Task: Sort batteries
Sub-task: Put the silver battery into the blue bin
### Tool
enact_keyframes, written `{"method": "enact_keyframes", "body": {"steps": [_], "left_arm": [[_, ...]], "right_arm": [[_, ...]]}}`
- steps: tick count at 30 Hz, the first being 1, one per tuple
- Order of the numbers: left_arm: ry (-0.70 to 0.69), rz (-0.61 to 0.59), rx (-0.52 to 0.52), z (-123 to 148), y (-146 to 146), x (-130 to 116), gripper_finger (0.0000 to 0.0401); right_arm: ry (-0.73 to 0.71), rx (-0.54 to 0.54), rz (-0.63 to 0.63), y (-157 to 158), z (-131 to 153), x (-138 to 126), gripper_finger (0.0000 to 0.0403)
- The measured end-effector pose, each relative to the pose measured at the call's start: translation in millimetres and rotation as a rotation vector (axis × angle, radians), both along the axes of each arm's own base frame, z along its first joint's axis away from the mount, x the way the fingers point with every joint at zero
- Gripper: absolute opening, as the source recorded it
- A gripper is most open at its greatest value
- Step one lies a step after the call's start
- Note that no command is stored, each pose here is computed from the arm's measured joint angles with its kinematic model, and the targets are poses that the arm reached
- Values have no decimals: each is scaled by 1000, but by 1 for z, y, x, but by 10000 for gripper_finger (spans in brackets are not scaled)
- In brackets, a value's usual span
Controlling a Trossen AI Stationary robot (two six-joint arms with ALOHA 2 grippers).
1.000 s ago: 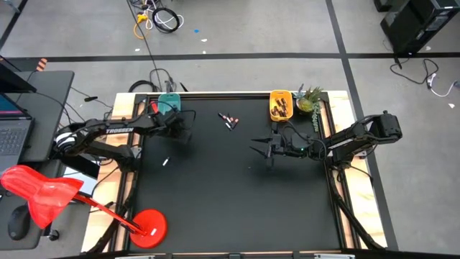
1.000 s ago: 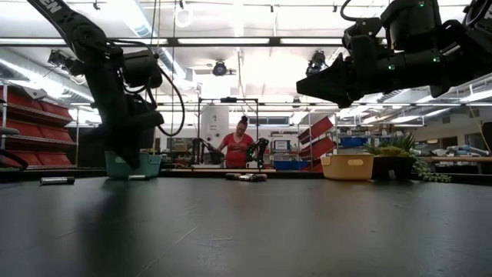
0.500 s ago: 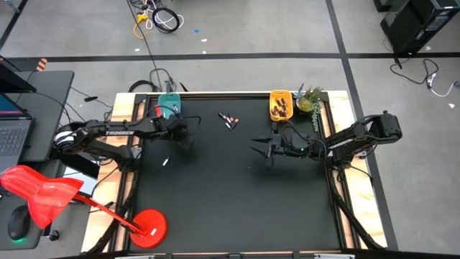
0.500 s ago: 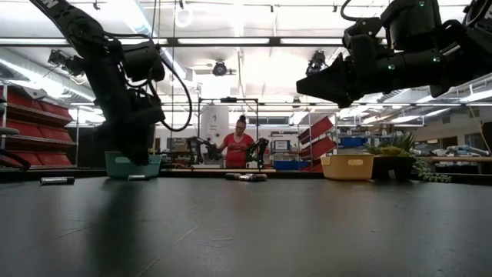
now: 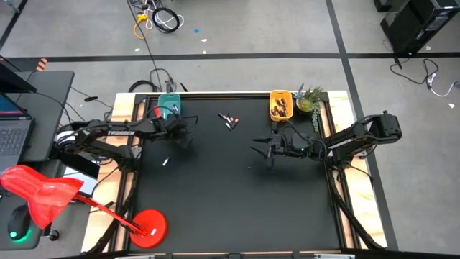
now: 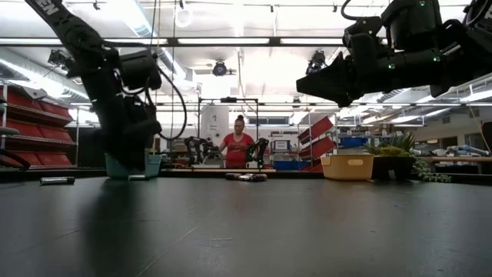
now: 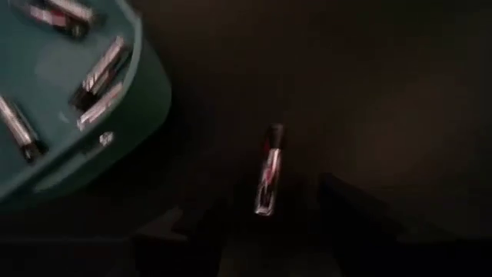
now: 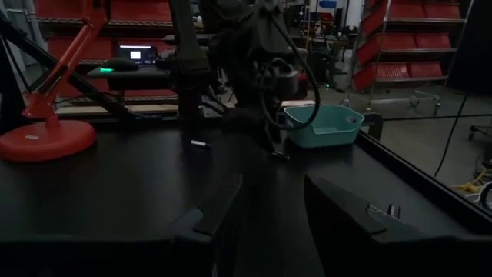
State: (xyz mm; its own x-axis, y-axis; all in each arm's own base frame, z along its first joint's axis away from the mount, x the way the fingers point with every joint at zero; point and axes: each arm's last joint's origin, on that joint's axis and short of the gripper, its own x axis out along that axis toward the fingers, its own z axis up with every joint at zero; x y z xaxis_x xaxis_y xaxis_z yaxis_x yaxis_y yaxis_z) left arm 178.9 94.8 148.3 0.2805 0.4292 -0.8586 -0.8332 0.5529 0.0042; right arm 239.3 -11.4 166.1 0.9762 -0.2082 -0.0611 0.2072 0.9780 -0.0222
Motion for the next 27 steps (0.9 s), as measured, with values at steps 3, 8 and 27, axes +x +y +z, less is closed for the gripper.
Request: {"method": "enact_keyframes", "body": {"steps": [3, 8, 27], "left_arm": [[-26, 7, -23, -10, 0, 0, 202], [-19, 1, -80, -19, -2, 1, 186], [-16, -77, -116, -19, -7, 8, 20]], "right_arm": [[0, 0, 0, 0, 0, 0, 149], [-1, 0, 0, 0, 0, 0, 149], [-1, 0, 5, 1, 0, 0, 149]]}}
